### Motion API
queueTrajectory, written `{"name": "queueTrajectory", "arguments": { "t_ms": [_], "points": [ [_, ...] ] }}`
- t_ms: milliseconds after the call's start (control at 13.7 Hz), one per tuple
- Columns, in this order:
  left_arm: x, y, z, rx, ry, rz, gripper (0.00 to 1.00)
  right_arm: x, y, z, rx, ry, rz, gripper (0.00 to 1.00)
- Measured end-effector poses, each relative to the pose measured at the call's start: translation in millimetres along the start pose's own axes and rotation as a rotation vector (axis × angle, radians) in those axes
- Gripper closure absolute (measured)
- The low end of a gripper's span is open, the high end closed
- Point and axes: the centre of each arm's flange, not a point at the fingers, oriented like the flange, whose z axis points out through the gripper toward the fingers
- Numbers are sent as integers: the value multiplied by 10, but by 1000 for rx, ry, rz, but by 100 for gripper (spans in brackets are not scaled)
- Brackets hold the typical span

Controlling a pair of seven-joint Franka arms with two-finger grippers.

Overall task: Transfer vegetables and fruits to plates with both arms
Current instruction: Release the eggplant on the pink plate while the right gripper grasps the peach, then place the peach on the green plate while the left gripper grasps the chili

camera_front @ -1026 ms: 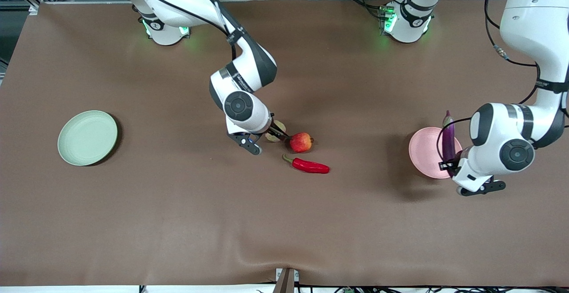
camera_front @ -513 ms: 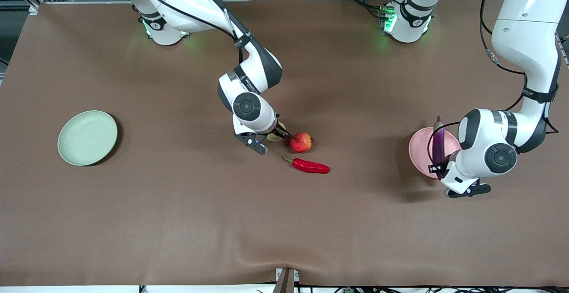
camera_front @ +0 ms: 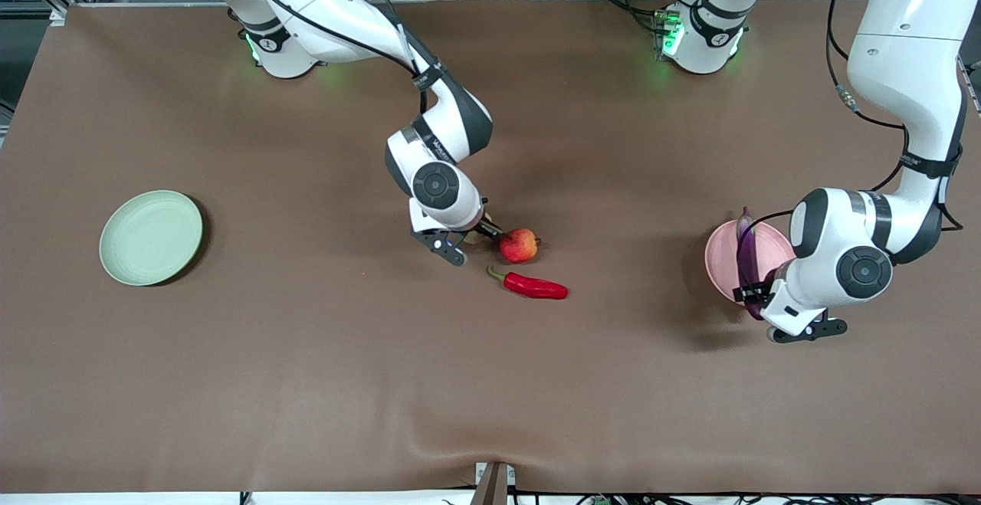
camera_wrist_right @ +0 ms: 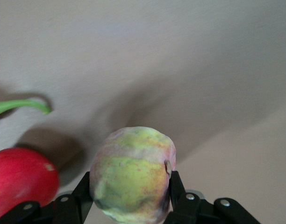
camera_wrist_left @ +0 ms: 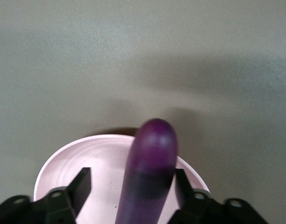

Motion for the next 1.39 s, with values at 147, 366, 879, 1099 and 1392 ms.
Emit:
{"name": "queueTrajectory", "arguments": {
  "t_ms": [147,366,879,1099,1392],
  "points": [
    [5,20,-16,-1,4,3,0,208,183,-350,-62,-46,-19,32],
    [25,152,-159,-7,32,20,0,605,655,-1057,-128,-128,-91,32],
    [-199,1198,-968,-168,77,-228,0,1863,2294,-1989,-210,-213,-294,32],
    [-482,2058,-1129,-199,65,-443,0,2513,3193,-1941,-209,-258,-402,32],
    [-883,3031,-957,-203,16,-708,0,3188,4188,-1666,-164,-242,-536,32]
  ]
}}
